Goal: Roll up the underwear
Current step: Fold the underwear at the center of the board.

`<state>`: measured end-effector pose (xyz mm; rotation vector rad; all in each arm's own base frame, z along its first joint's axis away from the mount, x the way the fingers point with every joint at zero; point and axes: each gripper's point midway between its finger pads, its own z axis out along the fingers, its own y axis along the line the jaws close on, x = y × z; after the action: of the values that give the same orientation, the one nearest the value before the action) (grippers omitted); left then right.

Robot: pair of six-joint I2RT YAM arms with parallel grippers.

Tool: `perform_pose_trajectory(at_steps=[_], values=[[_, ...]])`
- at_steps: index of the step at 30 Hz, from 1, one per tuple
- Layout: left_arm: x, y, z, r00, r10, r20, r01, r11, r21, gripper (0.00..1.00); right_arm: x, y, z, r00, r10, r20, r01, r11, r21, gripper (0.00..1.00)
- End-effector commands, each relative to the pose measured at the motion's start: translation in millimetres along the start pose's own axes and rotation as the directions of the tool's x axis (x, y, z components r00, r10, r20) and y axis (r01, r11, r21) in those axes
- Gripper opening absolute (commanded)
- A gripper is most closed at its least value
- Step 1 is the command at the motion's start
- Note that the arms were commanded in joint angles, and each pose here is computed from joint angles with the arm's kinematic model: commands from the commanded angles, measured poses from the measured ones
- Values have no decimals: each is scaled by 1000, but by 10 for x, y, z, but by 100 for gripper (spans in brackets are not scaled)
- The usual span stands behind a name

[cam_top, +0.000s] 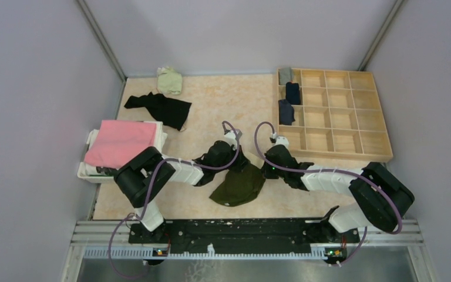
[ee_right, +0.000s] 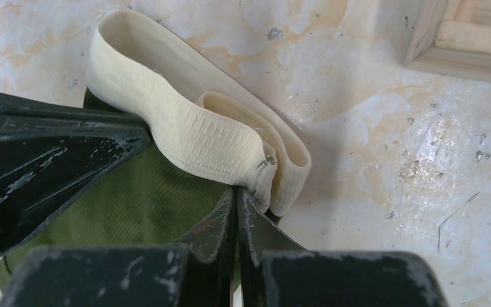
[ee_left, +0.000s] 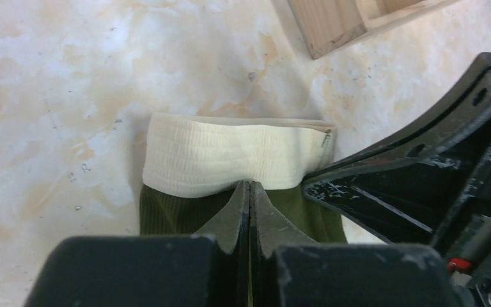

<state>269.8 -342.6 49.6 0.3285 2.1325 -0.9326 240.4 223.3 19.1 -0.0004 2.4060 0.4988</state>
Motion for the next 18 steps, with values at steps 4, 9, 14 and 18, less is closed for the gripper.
perform_pose_trajectory(at_steps=[4,9,14,18], values=[[-109,103,132,998,34,45,-33,999,-20,0,291,-295,-1,996,-19,-90,27,995,91,0],[19,209,183,999,35,13,-34,998,-45,0,302,-305,-4,995,-21,-93,30,995,94,0],[130,325,234,999,35,-15,-37,996,-82,0,295,-298,-13,995,-21,-94,30,995,92,0],[205,438,232,999,33,-36,-37,991,-128,0,289,-310,-32,996,-23,-91,31,995,96,0]])
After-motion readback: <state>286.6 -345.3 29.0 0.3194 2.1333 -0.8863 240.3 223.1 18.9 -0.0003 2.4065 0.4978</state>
